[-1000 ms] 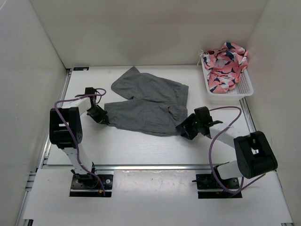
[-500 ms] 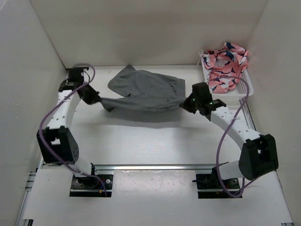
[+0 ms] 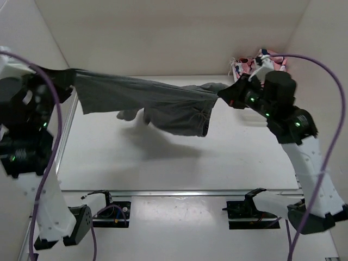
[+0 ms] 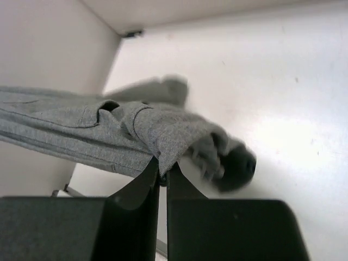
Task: Fold and stack the shorts
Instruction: Fold the shorts
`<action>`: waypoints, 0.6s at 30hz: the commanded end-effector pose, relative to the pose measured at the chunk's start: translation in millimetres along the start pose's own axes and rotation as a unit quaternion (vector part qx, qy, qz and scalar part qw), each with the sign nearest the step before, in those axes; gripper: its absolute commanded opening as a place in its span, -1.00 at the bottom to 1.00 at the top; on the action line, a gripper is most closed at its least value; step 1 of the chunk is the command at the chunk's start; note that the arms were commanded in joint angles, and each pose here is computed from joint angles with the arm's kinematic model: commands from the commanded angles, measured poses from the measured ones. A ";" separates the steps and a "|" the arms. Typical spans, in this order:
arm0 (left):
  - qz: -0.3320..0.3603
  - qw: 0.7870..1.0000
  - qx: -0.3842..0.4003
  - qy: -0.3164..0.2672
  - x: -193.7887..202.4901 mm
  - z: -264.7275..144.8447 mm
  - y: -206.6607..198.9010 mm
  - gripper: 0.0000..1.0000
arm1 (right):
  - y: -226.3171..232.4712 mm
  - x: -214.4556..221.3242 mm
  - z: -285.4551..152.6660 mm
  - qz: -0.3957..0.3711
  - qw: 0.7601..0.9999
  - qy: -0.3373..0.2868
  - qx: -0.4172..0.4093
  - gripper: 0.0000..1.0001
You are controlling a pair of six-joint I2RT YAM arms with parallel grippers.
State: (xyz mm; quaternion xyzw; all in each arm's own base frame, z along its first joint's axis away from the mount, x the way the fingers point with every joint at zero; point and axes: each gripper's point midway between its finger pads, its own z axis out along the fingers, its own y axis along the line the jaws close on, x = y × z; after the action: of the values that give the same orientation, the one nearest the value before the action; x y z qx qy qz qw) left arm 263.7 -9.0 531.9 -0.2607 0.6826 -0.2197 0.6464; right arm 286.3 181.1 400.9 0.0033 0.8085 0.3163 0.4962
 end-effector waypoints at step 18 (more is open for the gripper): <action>0.041 0.997 -0.047 0.040 20.2 65.7 35.3 -0.80 | -26.5 1.4 -26.6 -0.056 0.997 -0.014 0.051 -1.00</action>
State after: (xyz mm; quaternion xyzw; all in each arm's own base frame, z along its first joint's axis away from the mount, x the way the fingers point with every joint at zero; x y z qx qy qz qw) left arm 261.2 -14.8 544.9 -0.2200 0.6813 -0.2176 0.6634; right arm 229.8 155.3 440.6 -0.0357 0.7782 0.3198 0.5394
